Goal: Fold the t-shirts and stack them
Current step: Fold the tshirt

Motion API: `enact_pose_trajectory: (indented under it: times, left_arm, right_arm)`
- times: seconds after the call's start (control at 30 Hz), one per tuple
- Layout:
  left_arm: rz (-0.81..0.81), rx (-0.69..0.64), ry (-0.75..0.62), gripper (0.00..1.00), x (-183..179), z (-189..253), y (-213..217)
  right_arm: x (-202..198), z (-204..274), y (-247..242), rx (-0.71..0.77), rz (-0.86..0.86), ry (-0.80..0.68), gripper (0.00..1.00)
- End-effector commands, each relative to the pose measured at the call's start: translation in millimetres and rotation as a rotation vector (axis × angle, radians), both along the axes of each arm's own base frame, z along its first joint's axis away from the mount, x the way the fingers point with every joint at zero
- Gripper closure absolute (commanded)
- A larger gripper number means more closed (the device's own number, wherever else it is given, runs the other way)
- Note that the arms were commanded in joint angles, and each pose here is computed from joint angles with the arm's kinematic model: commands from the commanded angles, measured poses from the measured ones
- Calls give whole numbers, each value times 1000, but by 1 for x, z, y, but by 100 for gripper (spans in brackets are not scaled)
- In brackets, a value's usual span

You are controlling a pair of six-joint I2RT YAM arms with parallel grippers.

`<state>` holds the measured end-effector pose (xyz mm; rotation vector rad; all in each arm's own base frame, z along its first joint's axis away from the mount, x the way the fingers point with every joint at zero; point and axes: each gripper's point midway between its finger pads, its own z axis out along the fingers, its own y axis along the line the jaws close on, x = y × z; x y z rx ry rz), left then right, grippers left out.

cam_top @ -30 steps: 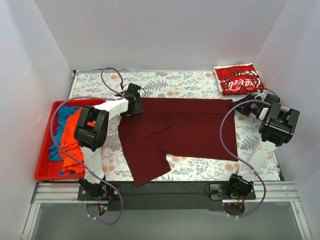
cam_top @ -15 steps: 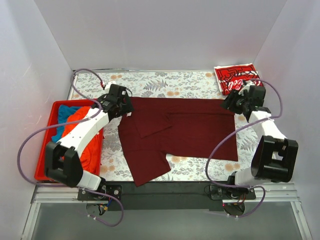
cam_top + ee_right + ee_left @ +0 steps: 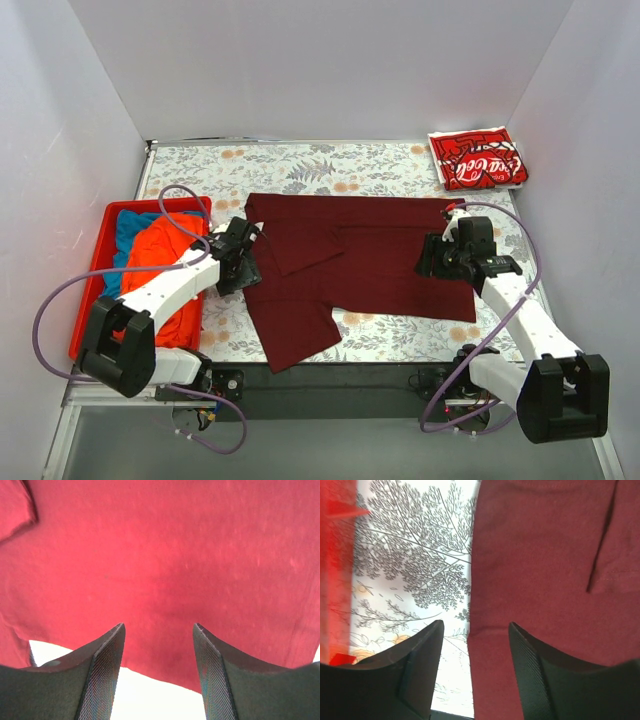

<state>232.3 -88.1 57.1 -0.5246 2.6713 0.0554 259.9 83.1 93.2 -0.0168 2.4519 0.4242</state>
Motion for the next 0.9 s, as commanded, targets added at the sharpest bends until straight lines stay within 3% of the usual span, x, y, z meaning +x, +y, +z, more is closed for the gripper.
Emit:
enact_pose_trajectory:
  times: [0.0,0.6,0.87]
  left_arm:
    - [27,-11,23,48,-4,-7,-5]
    - [52,-11,128,60,-28,-58,-7]
    - [36,-45,96,99,-28,-54,-10]
  right_arm:
    - [-15,-8,-5,-31,7,8,37]
    - [-22,-12,-10,-54,11,-8,37]
    - [-26,-5,-12,-54,-12,0,38]
